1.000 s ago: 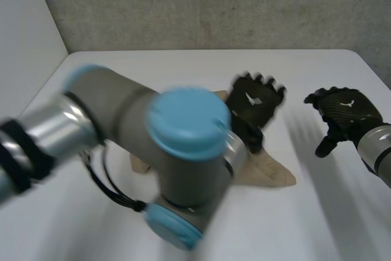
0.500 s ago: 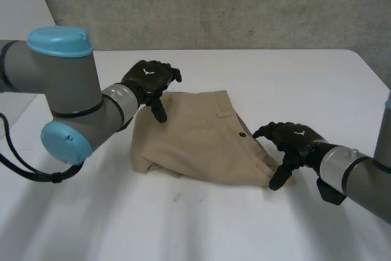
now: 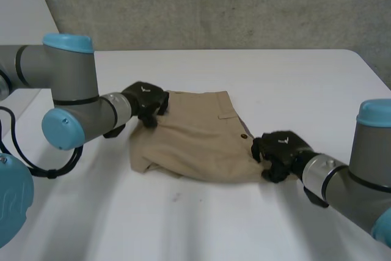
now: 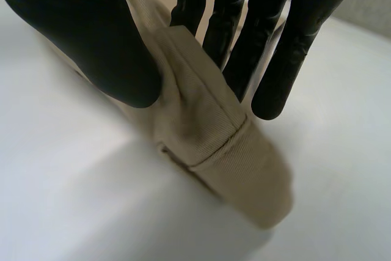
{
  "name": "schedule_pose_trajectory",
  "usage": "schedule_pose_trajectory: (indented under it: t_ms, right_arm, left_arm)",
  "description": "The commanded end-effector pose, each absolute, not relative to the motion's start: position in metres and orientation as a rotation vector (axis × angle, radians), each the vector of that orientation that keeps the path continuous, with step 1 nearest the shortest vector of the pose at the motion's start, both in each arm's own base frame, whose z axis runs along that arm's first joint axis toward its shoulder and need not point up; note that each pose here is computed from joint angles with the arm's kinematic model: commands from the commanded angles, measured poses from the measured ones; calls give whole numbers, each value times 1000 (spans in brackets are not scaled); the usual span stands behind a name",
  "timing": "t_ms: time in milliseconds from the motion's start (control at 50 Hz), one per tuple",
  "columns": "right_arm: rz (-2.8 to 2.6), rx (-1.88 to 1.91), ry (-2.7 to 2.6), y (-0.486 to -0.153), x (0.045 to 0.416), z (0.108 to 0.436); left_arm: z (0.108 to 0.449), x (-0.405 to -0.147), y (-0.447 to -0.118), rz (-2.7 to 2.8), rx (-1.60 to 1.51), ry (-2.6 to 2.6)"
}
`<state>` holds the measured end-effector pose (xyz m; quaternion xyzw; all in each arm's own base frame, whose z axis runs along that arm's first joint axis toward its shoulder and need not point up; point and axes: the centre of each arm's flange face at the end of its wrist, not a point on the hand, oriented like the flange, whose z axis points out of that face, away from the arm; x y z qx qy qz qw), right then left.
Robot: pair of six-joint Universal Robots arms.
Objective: Fold the shorts.
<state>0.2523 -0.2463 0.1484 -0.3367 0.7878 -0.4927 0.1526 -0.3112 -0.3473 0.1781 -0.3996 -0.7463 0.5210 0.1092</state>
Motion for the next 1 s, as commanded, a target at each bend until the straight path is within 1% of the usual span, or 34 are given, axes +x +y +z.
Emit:
schedule_pose_trajectory:
  t_ms: [20,40,60,80,100,120,140,160,180,200,220,260,320,360,400,440,460,480,500,520,540,560,600,620,640,660,680,700,720,740,780,800,860,1000]
  right_arm:
    - [-1765,-1159,2128,-273,271,196]
    - [-1823,-1172,2104,-277,274,204]
    - [-1979,-1186,2031,-289,284,227]
    - [-2077,-1181,1973,-295,289,242]
    - [-2240,-1153,1865,-305,297,268]
    - [-2330,-1127,1789,-309,302,283]
    - [-2429,-1092,1696,-313,307,301]
    - [-2571,-1029,1538,-318,313,328]
    - [-2643,-979,1453,-321,314,342]
    - [-2718,-922,1363,-323,314,357]
    - [-2815,-843,1236,-325,315,375]
    - [-2880,-789,1130,-325,316,389]
    - [-2902,-764,1073,-321,320,394]
    - [-2879,-785,1107,-322,321,386]
    - [-2809,-847,1213,-321,322,367]
    - [-2748,-898,1295,-320,322,352]
    - [-2679,-957,1385,-318,322,335]
    - [-2640,-983,1434,-316,321,326]
    - [-2602,-1010,1479,-315,320,318]
    - [-2514,-1065,1569,-310,319,299]
    - [-2471,-1090,1612,-308,318,290]
    - [-2426,-1113,1657,-305,316,280]
    - [-2290,-1191,1763,-295,312,252]
    - [-2248,-1211,1793,-292,311,244]
    - [-2208,-1228,1822,-288,310,235]
    - [-2169,-1243,1846,-285,308,227]
    - [-2089,-1277,1898,-279,305,210]
    - [-2052,-1295,1918,-276,304,203]
    - [-2022,-1309,1936,-273,303,196]
    - [-1990,-1320,1954,-269,302,188]
    - [-1905,-1349,2000,-260,298,169]
    - [-1865,-1364,2024,-256,295,160]
    - [-1819,-1396,2049,-247,291,149]
    - [-1754,-1417,2090,-235,283,137]
  left_arm:
    - [231,-314,-383,2006,-1015,-2089]
    - [238,-314,-385,2057,-990,-2072]
    - [247,-314,-389,2124,-951,-2043]
    - [260,-315,-393,2207,-901,-1999]
    - [294,-316,-399,2407,-764,-1863]
    - [314,-316,-400,2510,-677,-1773]
    - [330,-316,-399,2580,-613,-1698]
    - [341,-315,-398,2627,-564,-1648]
    - [353,-314,-396,2670,-518,-1592]
    - [380,-310,-389,2753,-416,-1470]
    - [388,-309,-386,2776,-380,-1428]
    - [404,-303,-378,2816,-295,-1350]
    - [406,-296,-370,2812,-249,-1343]
    - [405,-288,-360,2789,-226,-1351]
    - [395,-285,-355,2754,-233,-1392]
    - [372,-281,-346,2678,-263,-1496]
    - [361,-280,-343,2648,-275,-1542]
    - [338,-278,-336,2585,-308,-1629]
    - [327,-276,-332,2553,-323,-1674]
    - [315,-273,-327,2520,-338,-1722]
    - [303,-271,-321,2487,-356,-1770]
    - [278,-266,-309,2416,-396,-1872]
    - [251,-260,-296,2338,-440,-1976]
    - [237,-257,-289,2295,-463,-2028]
    - [212,-252,-275,2211,-502,-2125]
    - [200,-250,-267,2167,-527,-2170]
    - [188,-247,-259,2123,-548,-2216]
    - [178,-244,-253,2083,-565,-2256]
    - [161,-239,-239,2004,-603,-2330]
    - [153,-236,-232,1966,-620,-2363]
    - [142,-232,-220,1896,-649,-2418]
    - [134,-229,-206,1828,-682,-2462]
    - [133,-223,-194,1772,-704,-2504]
    - [174,-217,-181,1830,-688,-2453]
